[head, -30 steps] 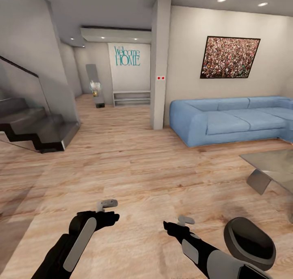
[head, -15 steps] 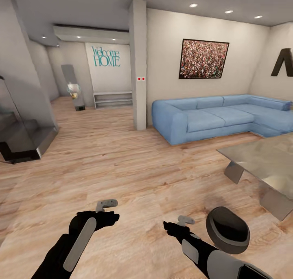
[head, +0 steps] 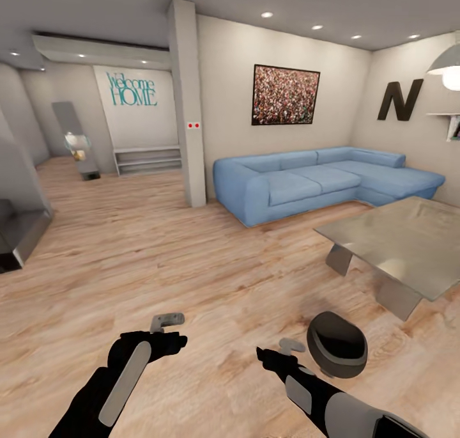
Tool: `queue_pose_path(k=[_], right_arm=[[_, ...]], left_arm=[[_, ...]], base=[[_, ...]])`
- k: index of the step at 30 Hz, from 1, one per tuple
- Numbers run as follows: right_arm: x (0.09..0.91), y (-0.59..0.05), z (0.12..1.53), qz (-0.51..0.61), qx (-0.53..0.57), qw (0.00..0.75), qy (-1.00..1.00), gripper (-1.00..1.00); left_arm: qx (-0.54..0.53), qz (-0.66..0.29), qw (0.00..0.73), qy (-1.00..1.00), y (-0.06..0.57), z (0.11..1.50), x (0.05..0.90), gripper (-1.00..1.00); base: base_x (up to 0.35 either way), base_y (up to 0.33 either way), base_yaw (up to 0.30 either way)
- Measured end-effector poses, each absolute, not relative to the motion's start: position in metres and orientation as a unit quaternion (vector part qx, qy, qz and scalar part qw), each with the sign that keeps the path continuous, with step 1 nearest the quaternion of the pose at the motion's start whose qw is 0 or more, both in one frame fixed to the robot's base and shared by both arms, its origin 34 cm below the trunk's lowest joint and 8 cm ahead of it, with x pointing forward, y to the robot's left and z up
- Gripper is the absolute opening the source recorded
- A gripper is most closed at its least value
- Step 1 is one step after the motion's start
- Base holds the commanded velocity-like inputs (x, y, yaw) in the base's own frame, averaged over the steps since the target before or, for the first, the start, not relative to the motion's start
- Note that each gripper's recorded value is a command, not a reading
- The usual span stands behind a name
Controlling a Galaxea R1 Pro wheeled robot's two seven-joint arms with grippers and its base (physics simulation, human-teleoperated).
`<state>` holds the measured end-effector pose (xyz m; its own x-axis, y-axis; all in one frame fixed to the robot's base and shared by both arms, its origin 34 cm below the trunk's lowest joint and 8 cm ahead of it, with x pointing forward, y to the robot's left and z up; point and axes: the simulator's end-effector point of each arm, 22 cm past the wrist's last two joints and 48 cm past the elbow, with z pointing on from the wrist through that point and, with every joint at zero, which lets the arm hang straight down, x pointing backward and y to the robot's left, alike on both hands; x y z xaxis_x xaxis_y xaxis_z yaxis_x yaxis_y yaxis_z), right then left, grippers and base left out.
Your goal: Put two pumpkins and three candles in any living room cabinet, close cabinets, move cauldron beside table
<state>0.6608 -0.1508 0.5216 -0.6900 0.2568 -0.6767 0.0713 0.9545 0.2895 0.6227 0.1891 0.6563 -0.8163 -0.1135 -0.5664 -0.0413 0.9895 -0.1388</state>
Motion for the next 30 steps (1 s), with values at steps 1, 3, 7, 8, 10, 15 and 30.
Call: queue_pose_path(k=[1,3,7,8,10,15,30], right_arm=[[0.661,-0.151,0.522,0.121,0.090,0.383,0.911,1.00],[0.661,-0.151,0.522,0.121,0.090,0.384,0.911,1.00],[0.661,-0.151,0.523,0.121,0.090,0.385,0.911,1.00],[0.662,-0.151,0.524,0.121,0.090,0.385,0.910,1.00],[0.662,-0.151,0.525,0.121,0.090,0.386,0.910,1.00],[0.663,-0.151,0.527,0.121,0.089,0.388,0.909,1.00],[0.665,-0.151,0.533,0.122,0.088,0.393,0.907,1.00]], left_arm=[[-0.041,-0.060,0.301,0.951,0.189,0.657,0.623,1.00],[-0.041,-0.060,0.301,0.951,0.189,0.657,0.623,1.00],[-0.041,-0.061,0.302,0.951,0.189,0.658,0.623,1.00],[-0.041,-0.061,0.302,0.950,0.189,0.658,0.623,1.00],[-0.040,-0.060,0.303,0.950,0.189,0.659,0.623,1.00],[-0.040,-0.060,0.305,0.950,0.189,0.661,0.623,1.00],[-0.040,-0.059,0.311,0.948,0.189,0.667,0.624,1.00]], base=[[0.000,0.280,-0.291],[0.000,0.283,-0.291],[0.000,0.286,-0.287],[0.027,0.287,-0.279],[0.069,0.287,-0.277],[0.157,0.277,-0.274],[0.229,0.222,-0.272]])
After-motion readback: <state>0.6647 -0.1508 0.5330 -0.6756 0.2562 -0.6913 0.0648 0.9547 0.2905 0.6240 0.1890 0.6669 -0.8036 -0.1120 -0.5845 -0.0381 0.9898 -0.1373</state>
